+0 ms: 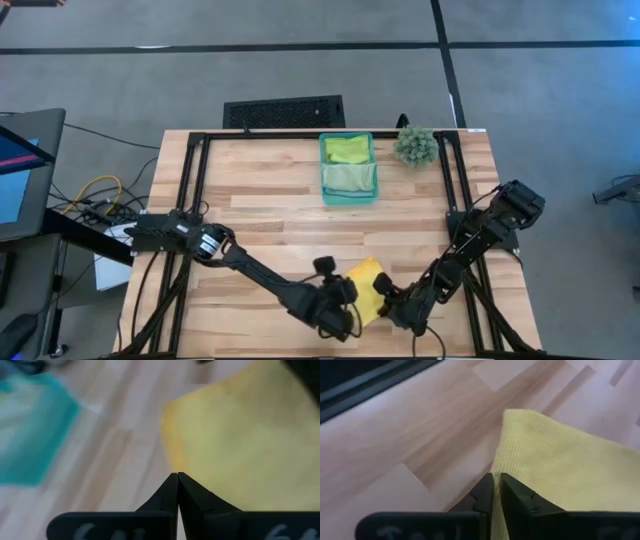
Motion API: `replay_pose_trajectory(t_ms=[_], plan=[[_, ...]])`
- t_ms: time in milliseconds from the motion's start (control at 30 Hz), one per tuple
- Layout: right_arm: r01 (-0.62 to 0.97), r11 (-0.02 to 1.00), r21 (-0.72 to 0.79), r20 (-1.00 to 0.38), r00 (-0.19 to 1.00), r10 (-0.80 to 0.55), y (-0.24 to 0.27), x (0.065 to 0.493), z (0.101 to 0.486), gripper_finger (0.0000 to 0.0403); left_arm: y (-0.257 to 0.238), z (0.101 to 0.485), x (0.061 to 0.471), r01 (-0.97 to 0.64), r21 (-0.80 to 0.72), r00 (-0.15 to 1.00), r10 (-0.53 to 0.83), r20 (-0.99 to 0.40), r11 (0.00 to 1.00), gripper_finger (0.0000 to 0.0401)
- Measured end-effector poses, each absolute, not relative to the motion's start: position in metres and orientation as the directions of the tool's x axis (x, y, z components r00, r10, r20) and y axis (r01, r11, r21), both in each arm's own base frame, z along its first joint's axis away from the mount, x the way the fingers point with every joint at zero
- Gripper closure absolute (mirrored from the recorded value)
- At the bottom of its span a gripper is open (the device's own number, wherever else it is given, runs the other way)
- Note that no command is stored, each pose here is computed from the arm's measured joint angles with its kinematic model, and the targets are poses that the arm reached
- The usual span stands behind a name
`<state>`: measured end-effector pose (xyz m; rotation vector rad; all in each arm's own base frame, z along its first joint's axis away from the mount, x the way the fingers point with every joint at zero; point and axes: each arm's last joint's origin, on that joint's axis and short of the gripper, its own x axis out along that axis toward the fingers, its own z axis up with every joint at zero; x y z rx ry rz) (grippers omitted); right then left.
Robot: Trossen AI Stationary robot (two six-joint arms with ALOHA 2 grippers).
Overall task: Fold microfiber towels
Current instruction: Fold the yellow microfiber cloth
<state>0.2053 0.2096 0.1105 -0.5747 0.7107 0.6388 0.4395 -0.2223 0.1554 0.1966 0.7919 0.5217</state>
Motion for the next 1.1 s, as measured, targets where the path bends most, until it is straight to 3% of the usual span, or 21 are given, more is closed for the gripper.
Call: replay_pose_trajectory(t_ms=[333,500,767,1100], plan=[[-0.685,0.702,-0.196,-0.726,0.582,0.366,0.212,0.201,0.119,0.0315,-0.206,0.125,0.456,-0.239,0.279,0.527,0.365,-0.767,0.930,0.0401],[-0.680,0.707,-0.192,-0.710,0.594,0.378,0.212,0.200,0.125,0.0282,-0.207,0.119,0.455,-0.225,0.281,0.512,0.358,-0.781,0.933,0.0401],[-0.682,0.697,-0.221,-0.758,0.570,0.317,0.212,0.203,0.102,0.0238,-0.206,0.118,0.454,-0.230,0.286,0.498,0.365,-0.787,0.930,0.0401],[-0.718,0.662,-0.214,-0.734,0.566,0.377,0.215,0.198,0.116,0.0240,-0.203,0.116,0.450,-0.245,0.314,0.461,0.395,-0.795,0.917,0.0401]])
